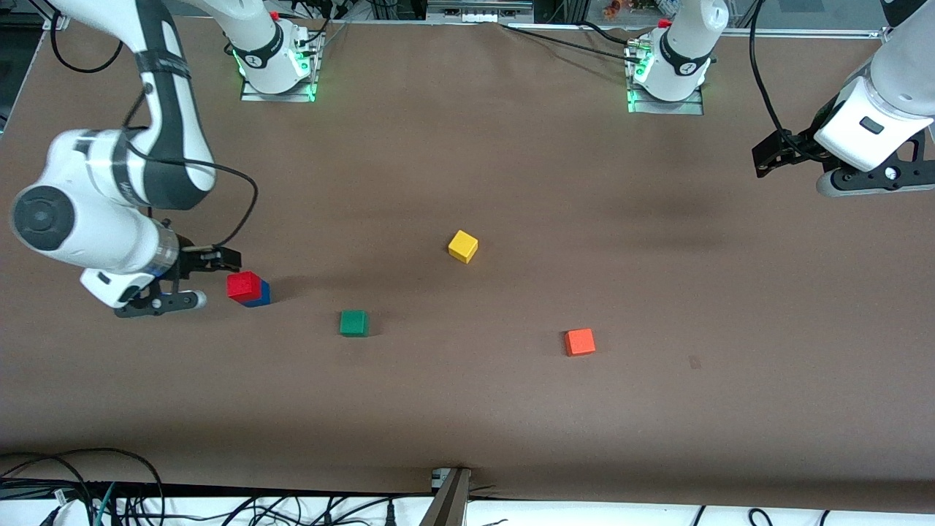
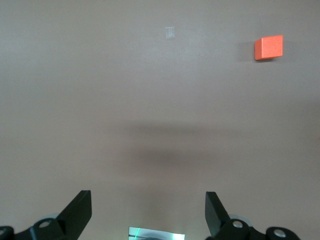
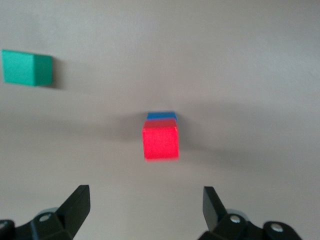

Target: Pass red block to right arm, stack on blue

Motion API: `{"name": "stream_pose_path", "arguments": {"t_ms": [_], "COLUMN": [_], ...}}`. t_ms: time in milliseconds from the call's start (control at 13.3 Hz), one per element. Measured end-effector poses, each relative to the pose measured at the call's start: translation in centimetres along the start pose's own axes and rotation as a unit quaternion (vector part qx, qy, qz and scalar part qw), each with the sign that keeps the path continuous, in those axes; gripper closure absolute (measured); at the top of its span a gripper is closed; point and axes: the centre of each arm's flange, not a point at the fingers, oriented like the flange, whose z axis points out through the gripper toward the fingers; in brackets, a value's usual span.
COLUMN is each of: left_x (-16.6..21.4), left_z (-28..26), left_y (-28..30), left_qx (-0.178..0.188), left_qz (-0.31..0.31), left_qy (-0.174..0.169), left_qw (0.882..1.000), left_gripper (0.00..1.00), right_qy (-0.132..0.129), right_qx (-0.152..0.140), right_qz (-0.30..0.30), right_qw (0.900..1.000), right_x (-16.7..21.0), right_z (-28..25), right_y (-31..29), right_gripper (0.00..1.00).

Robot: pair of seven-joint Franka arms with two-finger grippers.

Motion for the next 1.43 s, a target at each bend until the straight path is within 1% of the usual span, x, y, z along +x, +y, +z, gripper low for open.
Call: {"name": "stream_pose_path", "arguments": {"t_ms": [452, 527, 677, 828, 903, 1054, 1129, 1280, 1355, 1430], "left_x": [-0.2, -0.2, -0.2, -0.3, -0.3, -0.3, -0.3, -0.4, -0.4, -0.4], "left_z": [0.0, 0.0, 0.0, 0.0, 0.0, 0.0, 0.0, -0.1, -0.2, -0.3], "left_y": [0.0, 0.1, 0.1, 0.1, 0.1, 0.1, 0.2, 0.4, 0.7, 0.8], "left_qx": [0.001, 0.002, 0.002, 0.002, 0.002, 0.002, 0.002, 0.002, 0.002, 0.002], "left_qz": [0.0, 0.001, 0.002, 0.002, 0.002, 0.002, 0.002, 0.005, 0.007, 0.008], "left_qy": [-0.007, -0.007, -0.008, -0.008, -0.008, -0.008, -0.009, -0.008, -0.008, -0.007], "left_qw": [1.0, 1.0, 1.0, 1.0, 1.0, 1.0, 1.0, 1.0, 1.0, 1.0], "left_gripper": [0.0, 0.0, 0.0, 0.0, 0.0, 0.0, 0.0, 0.0, 0.0, 0.0], "right_qy": [-0.053, -0.055, -0.049, -0.047, -0.046, -0.045, -0.046, -0.046, -0.042, -0.033], "right_qx": [0.006, 0.006, 0.009, 0.002, -0.003, -0.007, -0.004, 0.001, 0.002, 0.003], "right_qz": [0.001, 0.002, 0.007, 0.006, 0.011, 0.041, 0.054, 0.059, 0.059, 0.058], "right_qw": [0.999, 0.998, 0.999, 0.999, 0.999, 0.998, 0.997, 0.997, 0.997, 0.998], "right_x": [-2.4, -2.8, -3.8, -5.3, -6.2, -8.4, -9.6, -11.7, -12.5, -13.0], "right_z": [-9.0, -10.1, -12.1, -13.8, -14.5, -15.7, -15.9, -16.3, -16.5, -17.0], "right_y": [0.6, 0.9, 2.0, 3.5, 3.9, 4.0, 3.8, 3.7, 3.7, 3.6], "right_gripper": [0.0, 0.0, 0.0, 0.0, 0.0, 0.0, 0.0, 0.0, 0.0, 0.0]}}
